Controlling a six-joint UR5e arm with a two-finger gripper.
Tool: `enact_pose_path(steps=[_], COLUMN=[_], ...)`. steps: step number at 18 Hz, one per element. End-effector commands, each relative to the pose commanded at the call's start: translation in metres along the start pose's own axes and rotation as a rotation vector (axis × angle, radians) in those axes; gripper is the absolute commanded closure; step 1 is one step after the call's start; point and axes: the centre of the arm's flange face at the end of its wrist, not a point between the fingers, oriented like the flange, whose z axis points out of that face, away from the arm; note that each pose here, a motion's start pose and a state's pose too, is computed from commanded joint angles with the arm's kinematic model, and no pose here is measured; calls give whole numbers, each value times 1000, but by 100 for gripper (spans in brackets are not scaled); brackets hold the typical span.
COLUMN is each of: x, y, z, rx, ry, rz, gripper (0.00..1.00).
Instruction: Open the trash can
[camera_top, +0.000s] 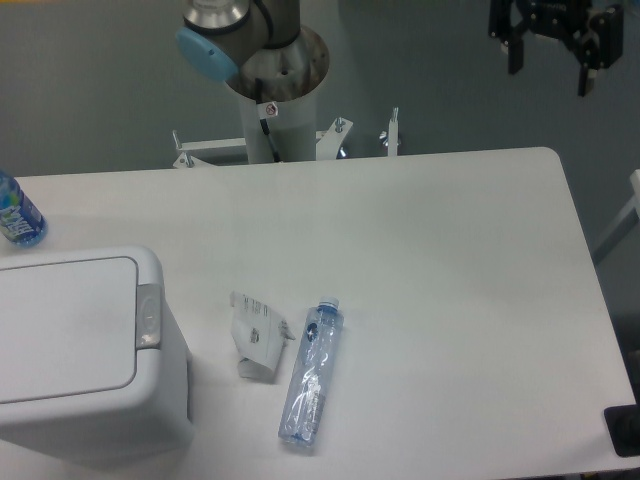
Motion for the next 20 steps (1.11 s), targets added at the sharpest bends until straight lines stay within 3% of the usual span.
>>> enact_pose_path(steps=[6,8,12,15,20], x=[0,-1,-12,-16,-14], y=[-8,-26,-65,-89,-146], z=[1,4,17,26,36], rx=[7,43,139,153,193], ry=[0,-1,-40,-26,4], rz=[14,22,-153,-154,-233], gripper=[0,0,0,0,0])
